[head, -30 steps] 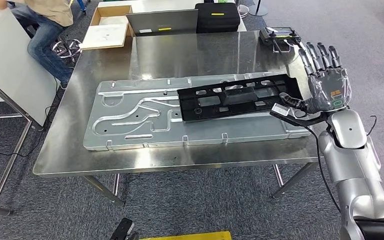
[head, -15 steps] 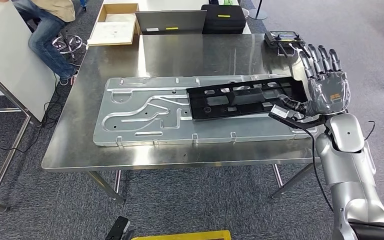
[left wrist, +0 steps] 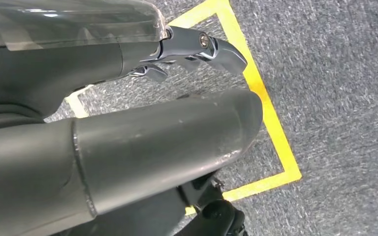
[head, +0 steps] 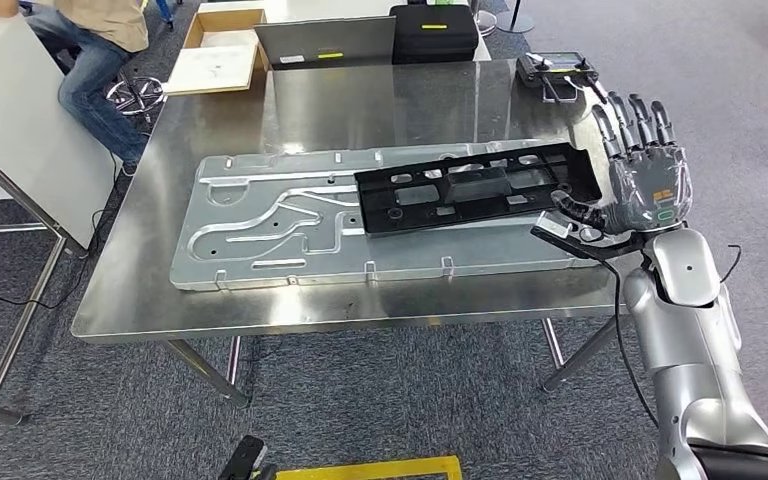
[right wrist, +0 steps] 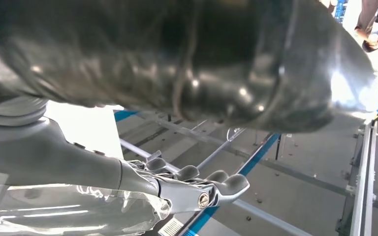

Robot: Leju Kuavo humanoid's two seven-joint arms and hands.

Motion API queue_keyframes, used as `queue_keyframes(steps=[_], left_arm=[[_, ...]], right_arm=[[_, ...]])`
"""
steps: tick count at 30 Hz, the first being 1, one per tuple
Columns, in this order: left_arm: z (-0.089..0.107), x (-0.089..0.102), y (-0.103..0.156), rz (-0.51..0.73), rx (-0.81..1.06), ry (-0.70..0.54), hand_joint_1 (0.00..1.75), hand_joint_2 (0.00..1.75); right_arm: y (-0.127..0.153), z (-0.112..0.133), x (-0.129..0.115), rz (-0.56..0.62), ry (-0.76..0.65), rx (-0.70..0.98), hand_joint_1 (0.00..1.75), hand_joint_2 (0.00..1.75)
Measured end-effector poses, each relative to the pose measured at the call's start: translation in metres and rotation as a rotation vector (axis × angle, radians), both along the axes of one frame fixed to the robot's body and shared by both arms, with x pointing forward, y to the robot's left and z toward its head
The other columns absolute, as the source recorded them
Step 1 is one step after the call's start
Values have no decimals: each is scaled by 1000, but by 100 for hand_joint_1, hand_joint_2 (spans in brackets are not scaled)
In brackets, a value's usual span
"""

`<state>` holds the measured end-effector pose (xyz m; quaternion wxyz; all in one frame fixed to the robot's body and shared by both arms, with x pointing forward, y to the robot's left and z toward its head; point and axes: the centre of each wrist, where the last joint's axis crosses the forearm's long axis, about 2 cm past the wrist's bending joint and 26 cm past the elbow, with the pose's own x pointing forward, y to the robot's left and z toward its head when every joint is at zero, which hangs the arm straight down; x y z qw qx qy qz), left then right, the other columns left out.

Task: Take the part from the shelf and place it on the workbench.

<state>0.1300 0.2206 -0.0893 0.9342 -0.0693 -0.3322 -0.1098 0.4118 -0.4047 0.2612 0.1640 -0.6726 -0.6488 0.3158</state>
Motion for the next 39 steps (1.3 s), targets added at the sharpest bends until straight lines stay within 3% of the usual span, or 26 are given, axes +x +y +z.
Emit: queue_keyframes(steps=[39], left_arm=[[1,2,0,26,-7,-3,0,0]], right_arm=[[0,-16,-9,-2,7,63,0,0]])
